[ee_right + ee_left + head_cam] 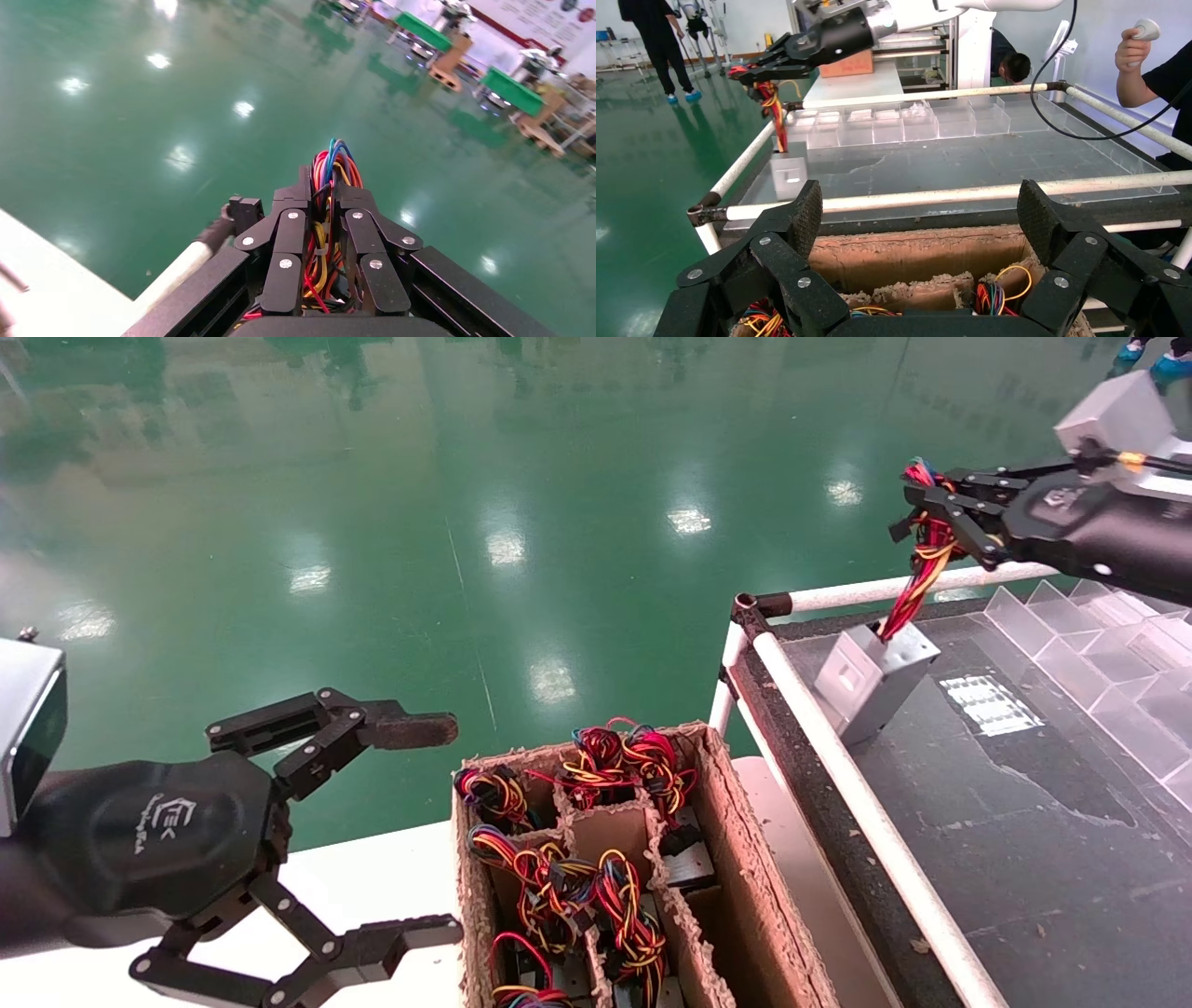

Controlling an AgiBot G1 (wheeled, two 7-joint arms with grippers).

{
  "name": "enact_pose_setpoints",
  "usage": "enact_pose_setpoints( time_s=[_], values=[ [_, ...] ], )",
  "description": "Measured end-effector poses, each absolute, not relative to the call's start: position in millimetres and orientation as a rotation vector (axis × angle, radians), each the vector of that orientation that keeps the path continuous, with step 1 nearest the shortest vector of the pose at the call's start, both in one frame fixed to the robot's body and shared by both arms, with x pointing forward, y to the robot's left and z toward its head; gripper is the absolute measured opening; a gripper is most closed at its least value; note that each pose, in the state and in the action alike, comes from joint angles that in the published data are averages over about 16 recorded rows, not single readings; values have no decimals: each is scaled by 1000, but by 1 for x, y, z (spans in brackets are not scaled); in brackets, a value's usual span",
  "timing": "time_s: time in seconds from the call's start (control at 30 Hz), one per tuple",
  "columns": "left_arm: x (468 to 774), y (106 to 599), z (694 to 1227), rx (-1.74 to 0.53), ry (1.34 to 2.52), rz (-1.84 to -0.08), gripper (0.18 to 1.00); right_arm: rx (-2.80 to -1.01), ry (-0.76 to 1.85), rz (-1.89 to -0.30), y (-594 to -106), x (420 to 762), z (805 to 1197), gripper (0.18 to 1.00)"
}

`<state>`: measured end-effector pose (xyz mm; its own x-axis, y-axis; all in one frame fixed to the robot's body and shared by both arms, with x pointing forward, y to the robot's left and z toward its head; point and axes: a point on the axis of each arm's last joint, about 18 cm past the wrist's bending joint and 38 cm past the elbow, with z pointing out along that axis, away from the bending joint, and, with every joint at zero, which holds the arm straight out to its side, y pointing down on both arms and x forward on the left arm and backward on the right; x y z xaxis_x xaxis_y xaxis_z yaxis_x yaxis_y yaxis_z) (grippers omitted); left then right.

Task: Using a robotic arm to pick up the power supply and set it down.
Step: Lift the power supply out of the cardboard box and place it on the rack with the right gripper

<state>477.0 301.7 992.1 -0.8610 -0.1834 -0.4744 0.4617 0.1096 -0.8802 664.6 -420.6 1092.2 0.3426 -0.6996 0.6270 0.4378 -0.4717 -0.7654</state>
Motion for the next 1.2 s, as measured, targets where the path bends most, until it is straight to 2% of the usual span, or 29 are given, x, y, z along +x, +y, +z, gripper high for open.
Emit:
enact_pose_setpoints(
  time_s=[0.67,1.2],
  values=[
    [477,302,992,270,1921,-1802,1001,-1584,194,-1369,-362,694,1109,239],
    [477,302,992,270,1921,-1802,1001,-1568,238,-1462,-336,719,1124,239]
  ],
)
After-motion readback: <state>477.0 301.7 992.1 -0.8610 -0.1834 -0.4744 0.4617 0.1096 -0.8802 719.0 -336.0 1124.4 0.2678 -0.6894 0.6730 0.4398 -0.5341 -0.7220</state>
